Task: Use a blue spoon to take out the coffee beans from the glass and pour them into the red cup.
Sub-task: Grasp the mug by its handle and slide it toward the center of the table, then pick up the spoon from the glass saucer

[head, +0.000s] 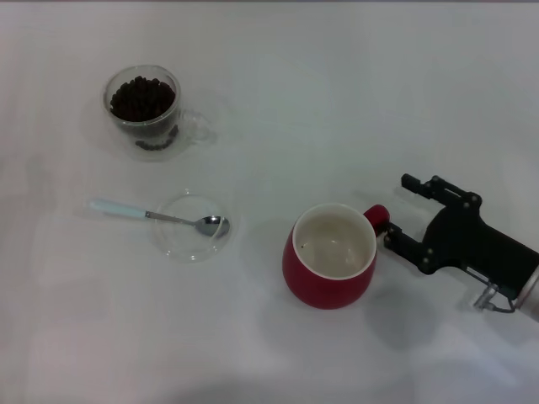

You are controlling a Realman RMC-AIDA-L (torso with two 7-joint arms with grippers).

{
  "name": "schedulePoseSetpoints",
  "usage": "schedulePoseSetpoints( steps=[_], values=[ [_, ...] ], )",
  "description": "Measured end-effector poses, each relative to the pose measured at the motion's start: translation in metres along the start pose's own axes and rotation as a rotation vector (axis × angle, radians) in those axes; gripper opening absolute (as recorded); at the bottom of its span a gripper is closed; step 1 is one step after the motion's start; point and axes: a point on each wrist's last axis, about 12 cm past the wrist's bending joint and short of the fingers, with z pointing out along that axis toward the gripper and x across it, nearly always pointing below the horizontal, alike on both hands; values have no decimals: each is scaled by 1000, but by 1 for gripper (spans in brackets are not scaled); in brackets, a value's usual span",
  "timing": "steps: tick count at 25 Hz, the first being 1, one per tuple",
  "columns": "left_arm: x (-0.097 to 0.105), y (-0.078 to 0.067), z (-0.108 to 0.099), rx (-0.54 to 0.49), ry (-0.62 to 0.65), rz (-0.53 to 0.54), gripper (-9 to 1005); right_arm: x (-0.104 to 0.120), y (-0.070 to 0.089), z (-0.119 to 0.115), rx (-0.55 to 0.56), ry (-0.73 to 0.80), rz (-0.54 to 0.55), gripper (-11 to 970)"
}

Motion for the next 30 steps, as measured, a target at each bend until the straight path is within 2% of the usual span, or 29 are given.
schedulePoseSetpoints(
  steps=[1,9,12,13,14,16,19,23,26,27,30],
  values=[
    [0,0,0,-1,-1,-1,541,0,0,-3,3,-7,1,629],
    [0,-2,1,1,-4,-18,541,4,-4,-22,28,-12,9,676],
    [0,-7,-1,4,-12,-44,541,6,-10,-43,85,-24,21,693],
    [0,-8,-2,6,-17,-53,541,6,-17,-59,146,-40,28,692],
    [-1,-10,-2,11,-24,-68,541,6,-17,-59,146,-40,28,691],
    [-2,-13,-4,33,-38,-114,542,3,-24,-76,220,-71,29,688],
    [-4,-24,-8,111,-55,-238,542,-2,-35,-91,323,-113,18,686],
    [-4,-45,-16,187,-52,-479,542,-9,-53,-102,428,-158,-12,683],
    [-2,-61,-23,256,-13,-609,542,-14,-64,-99,464,-182,-34,681],
    [-2,-61,-23,256,-13,-609,542,-15,-67,-96,466,-188,-47,681],
    [0,-81,-37,335,51,-777,541,-18,-73,-88,478,-195,-78,680]
  ],
)
